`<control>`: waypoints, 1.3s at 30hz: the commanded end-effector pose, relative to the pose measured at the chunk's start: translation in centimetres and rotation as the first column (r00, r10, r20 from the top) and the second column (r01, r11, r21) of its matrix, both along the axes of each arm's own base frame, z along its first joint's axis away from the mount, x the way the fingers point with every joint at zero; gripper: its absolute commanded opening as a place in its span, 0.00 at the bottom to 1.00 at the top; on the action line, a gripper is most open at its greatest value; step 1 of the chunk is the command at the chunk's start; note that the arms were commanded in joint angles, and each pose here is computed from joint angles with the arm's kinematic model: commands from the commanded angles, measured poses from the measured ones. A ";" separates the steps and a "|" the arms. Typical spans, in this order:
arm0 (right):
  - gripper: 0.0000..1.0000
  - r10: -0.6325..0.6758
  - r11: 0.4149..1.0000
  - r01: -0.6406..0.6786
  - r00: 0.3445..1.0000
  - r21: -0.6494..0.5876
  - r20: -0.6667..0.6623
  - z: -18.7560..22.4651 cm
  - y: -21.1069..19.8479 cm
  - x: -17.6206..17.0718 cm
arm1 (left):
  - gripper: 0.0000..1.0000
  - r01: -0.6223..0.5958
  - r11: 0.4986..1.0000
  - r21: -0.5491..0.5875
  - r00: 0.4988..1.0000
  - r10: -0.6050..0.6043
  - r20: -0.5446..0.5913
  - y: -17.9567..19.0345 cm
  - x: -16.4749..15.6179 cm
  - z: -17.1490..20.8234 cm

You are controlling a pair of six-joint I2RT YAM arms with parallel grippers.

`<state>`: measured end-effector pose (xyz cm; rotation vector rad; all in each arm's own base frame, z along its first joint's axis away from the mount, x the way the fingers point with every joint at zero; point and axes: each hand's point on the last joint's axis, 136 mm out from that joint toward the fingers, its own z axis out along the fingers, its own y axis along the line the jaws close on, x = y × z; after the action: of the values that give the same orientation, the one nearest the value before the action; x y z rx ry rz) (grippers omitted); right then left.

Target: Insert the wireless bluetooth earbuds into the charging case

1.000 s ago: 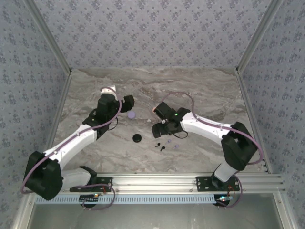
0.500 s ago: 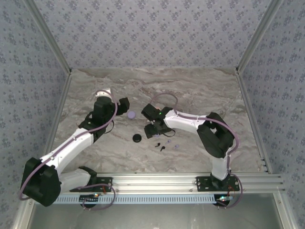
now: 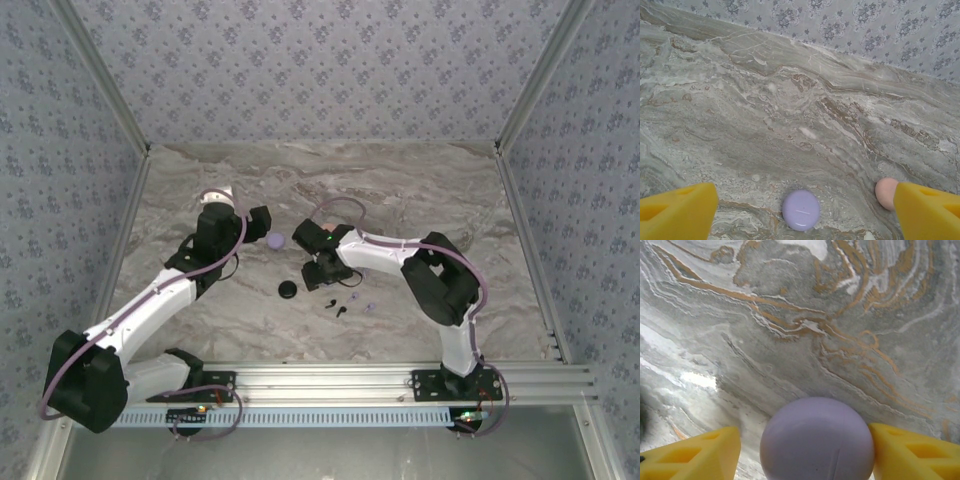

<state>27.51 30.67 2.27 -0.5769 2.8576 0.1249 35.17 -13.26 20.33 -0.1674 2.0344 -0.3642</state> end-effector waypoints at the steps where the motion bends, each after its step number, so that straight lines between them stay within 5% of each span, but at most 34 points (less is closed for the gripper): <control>1: 0.67 0.025 0.999 -0.025 1.000 -0.024 -0.011 -0.5 0.5 -0.2 | 0.90 -0.013 1.000 0.005 0.999 0.013 0.033 0.4 0.1 1.2; 13: 0.51 0.052 0.998 -0.051 0.998 -0.044 0.019 0.0 0.1 0.0 | 0.90 0.014 1.000 0.002 0.999 -0.014 0.033 -0.1 0.1 1.2; 23: 0.48 0.191 0.966 -0.242 0.907 0.093 0.376 11.2 -0.8 3.0 | 0.89 0.275 0.961 -0.017 0.961 -0.275 0.038 -4.5 -0.5 3.5; 26: 0.48 0.237 0.941 -0.327 0.824 0.091 0.515 15.2 -1.8 3.2 | 0.88 0.359 0.932 -0.039 0.932 -0.356 0.067 -5.9 -0.8 5.0; 32: 0.48 0.317 0.848 -0.530 0.552 0.031 0.771 23.6 -2.9 2.0 | 0.85 0.556 0.828 -0.064 0.828 -0.546 0.130 -9.1 -2.4 8.2; 39: 0.48 0.454 0.735 -0.639 0.219 -0.225 0.863 28.0 -4.7 -0.5 | 0.77 0.664 0.747 -0.035 0.731 -0.638 0.242 -10.4 -4.6 12.1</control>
<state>27.39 25.75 28.58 -1.0559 1.6435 0.2336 32.20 -22.82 29.14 0.4185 1.9094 -0.8457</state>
